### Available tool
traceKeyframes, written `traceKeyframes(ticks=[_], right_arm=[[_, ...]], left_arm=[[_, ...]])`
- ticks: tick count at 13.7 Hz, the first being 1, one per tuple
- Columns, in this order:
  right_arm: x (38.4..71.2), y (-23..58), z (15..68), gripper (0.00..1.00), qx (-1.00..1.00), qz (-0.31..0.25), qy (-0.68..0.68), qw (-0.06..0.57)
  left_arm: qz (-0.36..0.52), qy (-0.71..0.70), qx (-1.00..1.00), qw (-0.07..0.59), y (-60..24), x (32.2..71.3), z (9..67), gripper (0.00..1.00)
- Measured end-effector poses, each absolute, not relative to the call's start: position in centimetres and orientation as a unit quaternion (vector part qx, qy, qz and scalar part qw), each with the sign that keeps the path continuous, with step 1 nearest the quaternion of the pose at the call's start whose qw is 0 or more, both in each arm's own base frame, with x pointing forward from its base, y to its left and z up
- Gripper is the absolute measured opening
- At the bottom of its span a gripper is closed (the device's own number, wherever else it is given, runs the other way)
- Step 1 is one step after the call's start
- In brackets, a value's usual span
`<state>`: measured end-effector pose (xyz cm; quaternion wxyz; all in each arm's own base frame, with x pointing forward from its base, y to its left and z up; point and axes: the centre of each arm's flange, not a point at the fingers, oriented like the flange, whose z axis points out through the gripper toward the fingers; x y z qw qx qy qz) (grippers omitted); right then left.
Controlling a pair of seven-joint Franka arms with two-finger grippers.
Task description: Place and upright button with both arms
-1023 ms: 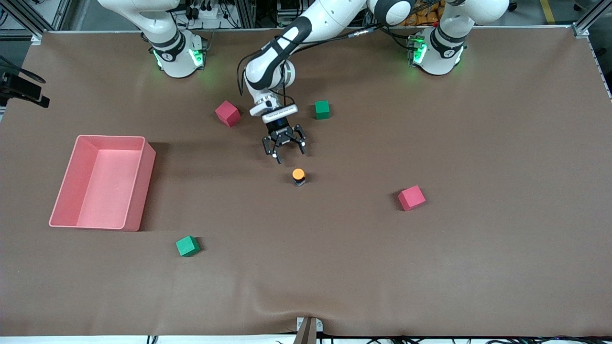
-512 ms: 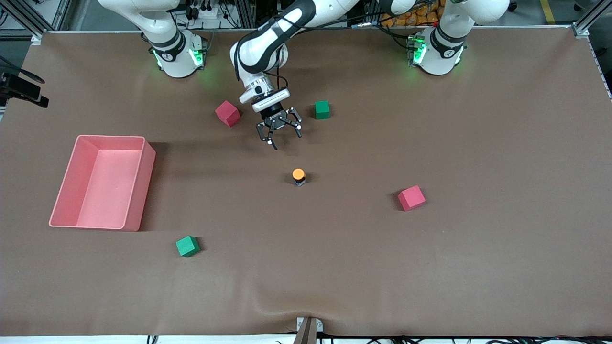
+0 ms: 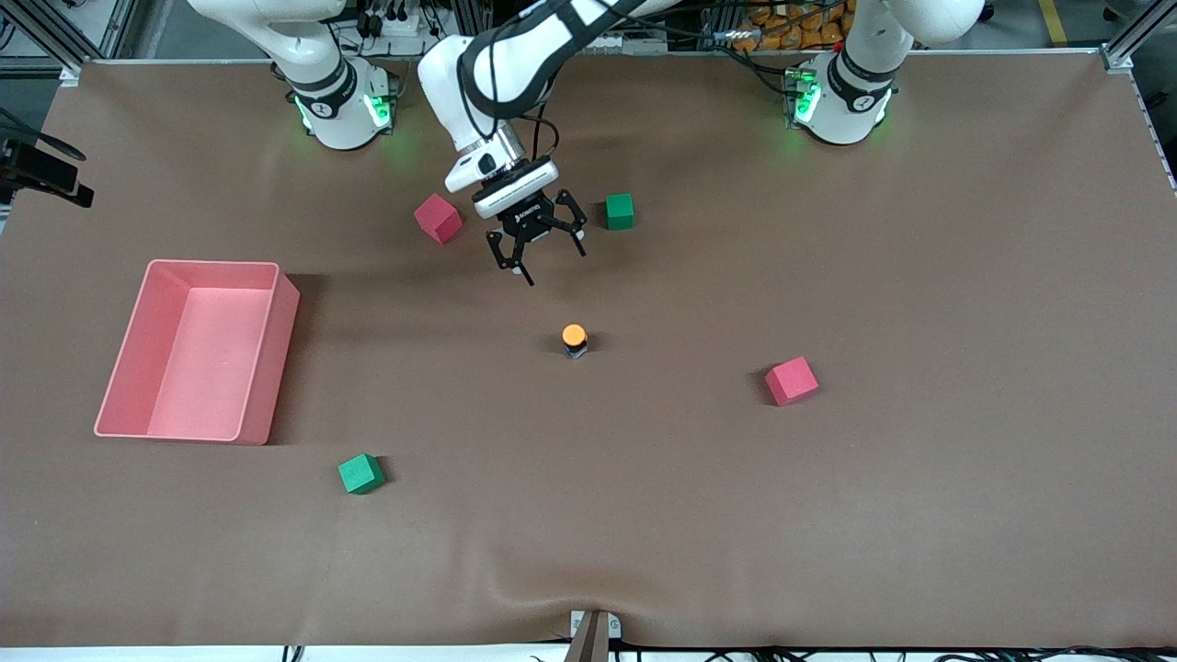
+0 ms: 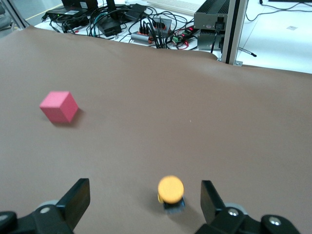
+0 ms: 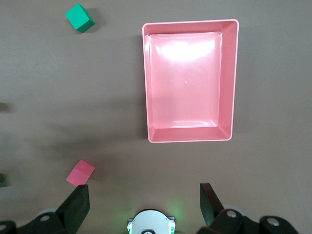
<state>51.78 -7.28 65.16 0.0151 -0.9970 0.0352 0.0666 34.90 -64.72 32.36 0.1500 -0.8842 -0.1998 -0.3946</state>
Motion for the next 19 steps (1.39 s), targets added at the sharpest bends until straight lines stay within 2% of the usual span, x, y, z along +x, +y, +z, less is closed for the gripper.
traceKeyframes(ticks=[6,12,19], right_arm=[[51.8,-7.3,65.2,1.00,-0.997,0.067,0.035,0.015],[51.8,-7.3,65.1,1.00,-0.997,0.067,0.035,0.015],[51.8,-7.1,65.2,1.00,-0.997,0.067,0.034,0.015]], left_arm=[[-0.326,-0.196,-0.913,0.145,-57.3,45.3,42.5,1.00],[-0.280,-0.168,-0.936,0.130,-50.8,52.4,46.5,1.00],[-0.201,-0.132,-0.969,0.061,-37.3,61.8,52.2,1.00]])
